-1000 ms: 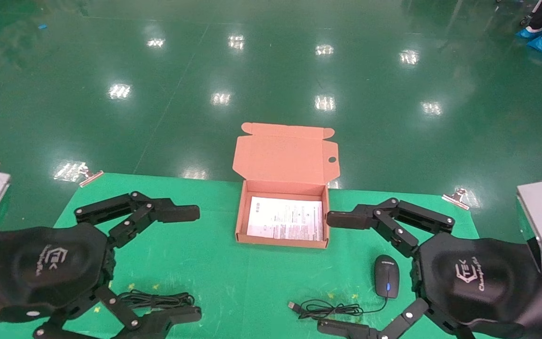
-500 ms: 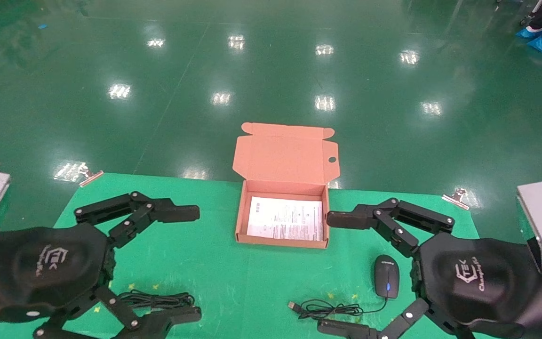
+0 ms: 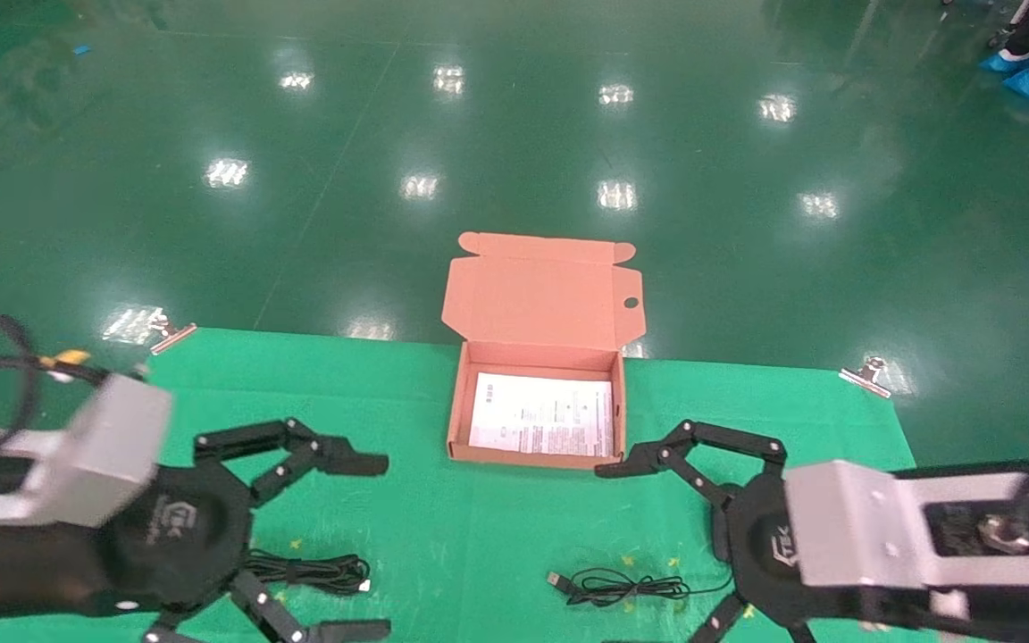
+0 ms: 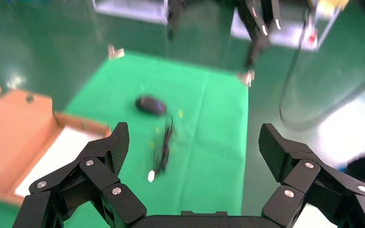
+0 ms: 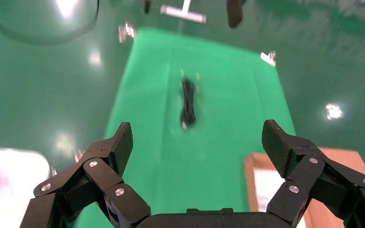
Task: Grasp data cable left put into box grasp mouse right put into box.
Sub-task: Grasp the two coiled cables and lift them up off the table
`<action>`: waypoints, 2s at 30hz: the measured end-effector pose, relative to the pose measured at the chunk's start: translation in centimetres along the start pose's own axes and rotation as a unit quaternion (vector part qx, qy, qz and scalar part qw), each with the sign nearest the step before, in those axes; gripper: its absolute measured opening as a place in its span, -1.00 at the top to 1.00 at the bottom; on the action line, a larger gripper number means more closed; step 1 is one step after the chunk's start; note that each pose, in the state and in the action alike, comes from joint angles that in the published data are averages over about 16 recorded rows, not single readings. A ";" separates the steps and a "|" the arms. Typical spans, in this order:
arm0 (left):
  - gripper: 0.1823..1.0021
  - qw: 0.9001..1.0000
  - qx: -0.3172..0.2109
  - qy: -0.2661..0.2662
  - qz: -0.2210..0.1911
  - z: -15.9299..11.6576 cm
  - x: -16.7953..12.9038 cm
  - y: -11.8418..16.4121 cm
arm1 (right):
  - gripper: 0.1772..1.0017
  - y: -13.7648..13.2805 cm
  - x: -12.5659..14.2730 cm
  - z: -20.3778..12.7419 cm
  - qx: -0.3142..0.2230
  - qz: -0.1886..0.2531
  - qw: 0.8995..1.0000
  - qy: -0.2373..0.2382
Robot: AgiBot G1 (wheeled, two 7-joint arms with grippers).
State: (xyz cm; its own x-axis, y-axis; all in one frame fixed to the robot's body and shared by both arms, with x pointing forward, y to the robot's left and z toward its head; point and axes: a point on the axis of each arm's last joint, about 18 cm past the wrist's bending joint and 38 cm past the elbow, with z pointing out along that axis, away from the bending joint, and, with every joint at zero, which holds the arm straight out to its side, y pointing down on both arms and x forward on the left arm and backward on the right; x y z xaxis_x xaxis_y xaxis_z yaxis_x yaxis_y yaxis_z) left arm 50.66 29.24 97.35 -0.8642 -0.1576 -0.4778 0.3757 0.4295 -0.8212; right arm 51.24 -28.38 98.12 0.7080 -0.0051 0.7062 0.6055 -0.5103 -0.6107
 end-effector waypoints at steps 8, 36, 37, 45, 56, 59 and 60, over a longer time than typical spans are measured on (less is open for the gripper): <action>-1.00 0.991 -0.130 0.006 0.037 1.6 -1.5 2.0 | -1.00 1.8 1.8 2.0 -0.119 -0.113 0.986 -0.037; -1.00 0.882 -0.446 -0.014 0.151 7.4 -6.9 10.4 | -1.00 10.1 2.7 9.2 -0.334 -0.268 0.897 -0.114; -1.00 0.880 -0.449 -0.014 0.151 7.6 -7.0 10.8 | -1.00 10.4 2.6 9.4 -0.339 -0.267 0.895 -0.113; -1.00 0.875 -0.465 -0.022 0.132 8.7 -7.8 13.4 | -1.00 12.6 1.4 10.7 -0.361 -0.241 0.894 -0.109; -1.00 0.878 -0.469 -0.042 0.083 9.5 -9.2 16.5 | -1.00 14.7 0.1 12.2 -0.375 -0.186 0.902 -0.104; -1.00 0.881 -0.467 -0.048 0.067 9.5 -9.5 17.2 | -1.00 15.1 0.0 12.6 -0.375 -0.173 0.905 -0.102; -1.00 0.881 -0.465 -0.051 0.062 9.5 -9.6 17.4 | -1.00 15.2 0.1 12.8 -0.375 -0.170 0.906 -0.102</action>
State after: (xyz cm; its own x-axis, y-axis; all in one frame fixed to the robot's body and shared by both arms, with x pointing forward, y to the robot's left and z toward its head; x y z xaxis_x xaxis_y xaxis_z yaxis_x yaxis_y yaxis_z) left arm 68.71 29.74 84.69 -0.7841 -0.1169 -0.6095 -0.0133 0.9850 -0.1719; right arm 65.14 -25.13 84.29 0.6265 0.3815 0.6797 0.4375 -0.8938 0.0985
